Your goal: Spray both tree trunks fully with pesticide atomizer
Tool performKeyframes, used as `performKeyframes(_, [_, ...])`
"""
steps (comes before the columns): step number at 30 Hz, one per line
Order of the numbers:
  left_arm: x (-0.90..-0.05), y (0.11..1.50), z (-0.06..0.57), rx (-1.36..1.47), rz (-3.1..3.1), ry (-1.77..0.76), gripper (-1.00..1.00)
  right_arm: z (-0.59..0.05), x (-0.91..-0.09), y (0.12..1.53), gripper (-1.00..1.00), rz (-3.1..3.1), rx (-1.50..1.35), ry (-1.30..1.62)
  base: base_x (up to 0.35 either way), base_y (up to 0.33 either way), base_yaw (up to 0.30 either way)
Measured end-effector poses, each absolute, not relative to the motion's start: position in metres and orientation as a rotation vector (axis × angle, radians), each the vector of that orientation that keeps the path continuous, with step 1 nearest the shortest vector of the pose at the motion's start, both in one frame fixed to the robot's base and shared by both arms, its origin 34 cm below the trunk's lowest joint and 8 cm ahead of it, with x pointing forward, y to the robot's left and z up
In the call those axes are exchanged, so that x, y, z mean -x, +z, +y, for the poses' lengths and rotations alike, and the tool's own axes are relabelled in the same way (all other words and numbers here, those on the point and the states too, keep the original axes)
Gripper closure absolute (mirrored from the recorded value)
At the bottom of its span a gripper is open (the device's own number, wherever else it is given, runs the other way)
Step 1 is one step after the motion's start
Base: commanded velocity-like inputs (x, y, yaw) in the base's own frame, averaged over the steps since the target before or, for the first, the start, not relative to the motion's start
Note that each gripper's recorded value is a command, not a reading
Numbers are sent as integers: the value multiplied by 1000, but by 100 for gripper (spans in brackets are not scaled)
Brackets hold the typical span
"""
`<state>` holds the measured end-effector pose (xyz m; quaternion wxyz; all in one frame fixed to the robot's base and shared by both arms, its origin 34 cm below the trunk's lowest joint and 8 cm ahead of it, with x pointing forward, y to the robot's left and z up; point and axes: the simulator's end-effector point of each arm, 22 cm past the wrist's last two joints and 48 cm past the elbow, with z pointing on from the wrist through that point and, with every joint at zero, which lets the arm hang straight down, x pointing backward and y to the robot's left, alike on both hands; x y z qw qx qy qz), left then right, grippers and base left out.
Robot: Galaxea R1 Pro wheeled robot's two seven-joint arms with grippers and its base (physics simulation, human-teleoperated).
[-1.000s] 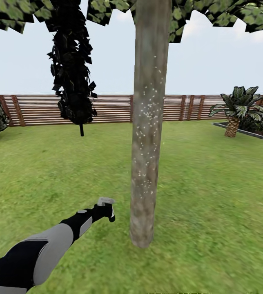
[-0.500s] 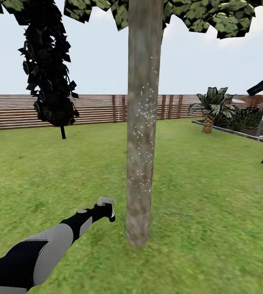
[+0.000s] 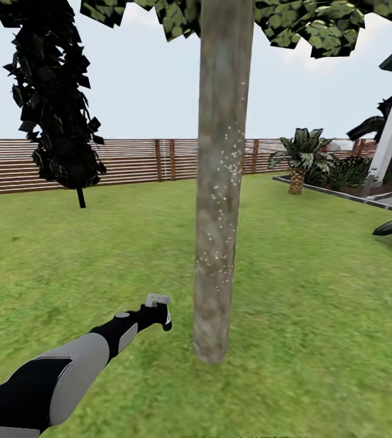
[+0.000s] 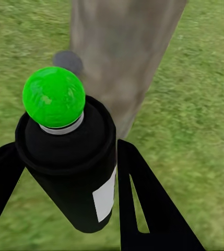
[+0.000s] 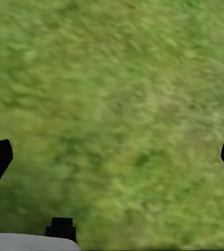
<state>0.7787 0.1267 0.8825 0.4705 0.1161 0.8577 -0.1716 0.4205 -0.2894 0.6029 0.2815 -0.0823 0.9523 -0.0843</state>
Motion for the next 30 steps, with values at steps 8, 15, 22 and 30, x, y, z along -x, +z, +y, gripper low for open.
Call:
performKeyframes(8, [-778,875,127,-283,2112,-423,100,-289,-417,600,-100,2562,222,-225,0,350,-170])
performKeyframes(15, [-778,872,127,-281,2118,-424,100,-289,-415,598,-100,2568,223,-224,0,350,-88])
performKeyframes(22, [-778,872,127,-281,2118,-424,100,-289,-415,598,-100,2567,223,-225,0,350,-224])
performKeyframes(30, [-778,874,127,-282,2115,-424,100,-289,-416,599,-100,2565,223,-225,0,350,-286])
